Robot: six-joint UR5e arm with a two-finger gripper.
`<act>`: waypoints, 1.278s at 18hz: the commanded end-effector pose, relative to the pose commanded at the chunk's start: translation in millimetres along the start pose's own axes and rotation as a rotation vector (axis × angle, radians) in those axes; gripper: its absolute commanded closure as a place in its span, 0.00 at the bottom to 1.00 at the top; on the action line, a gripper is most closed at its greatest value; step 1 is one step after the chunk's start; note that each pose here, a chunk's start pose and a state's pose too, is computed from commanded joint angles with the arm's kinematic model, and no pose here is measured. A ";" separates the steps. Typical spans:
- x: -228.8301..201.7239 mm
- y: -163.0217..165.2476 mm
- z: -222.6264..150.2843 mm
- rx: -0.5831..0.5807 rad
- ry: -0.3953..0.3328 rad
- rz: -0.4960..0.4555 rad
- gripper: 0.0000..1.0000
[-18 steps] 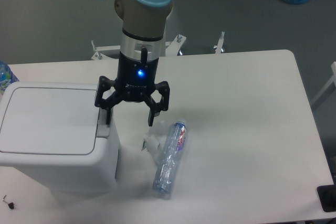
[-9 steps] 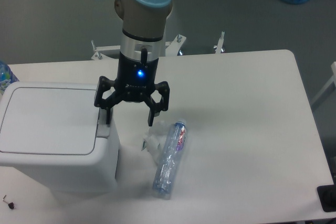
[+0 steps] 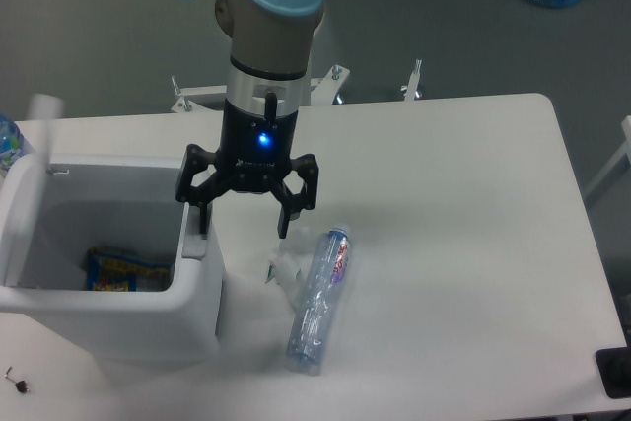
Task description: Open the trash can
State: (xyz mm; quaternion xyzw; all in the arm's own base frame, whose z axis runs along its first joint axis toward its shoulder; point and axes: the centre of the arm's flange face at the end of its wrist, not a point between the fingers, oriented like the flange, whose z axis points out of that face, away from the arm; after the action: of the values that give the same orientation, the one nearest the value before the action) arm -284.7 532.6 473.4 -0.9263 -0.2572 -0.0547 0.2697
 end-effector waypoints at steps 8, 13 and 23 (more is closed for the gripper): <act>-18.0 -32.5 -61.8 0.130 -0.059 0.016 0.00; -70.4 -32.9 -82.6 0.094 -0.295 0.081 0.00; -153.6 -12.2 -98.0 -0.097 -0.422 0.318 0.00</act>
State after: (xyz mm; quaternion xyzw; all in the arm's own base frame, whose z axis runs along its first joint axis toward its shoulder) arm -419.6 421.0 525.5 -0.9578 -0.1563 0.1705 0.1707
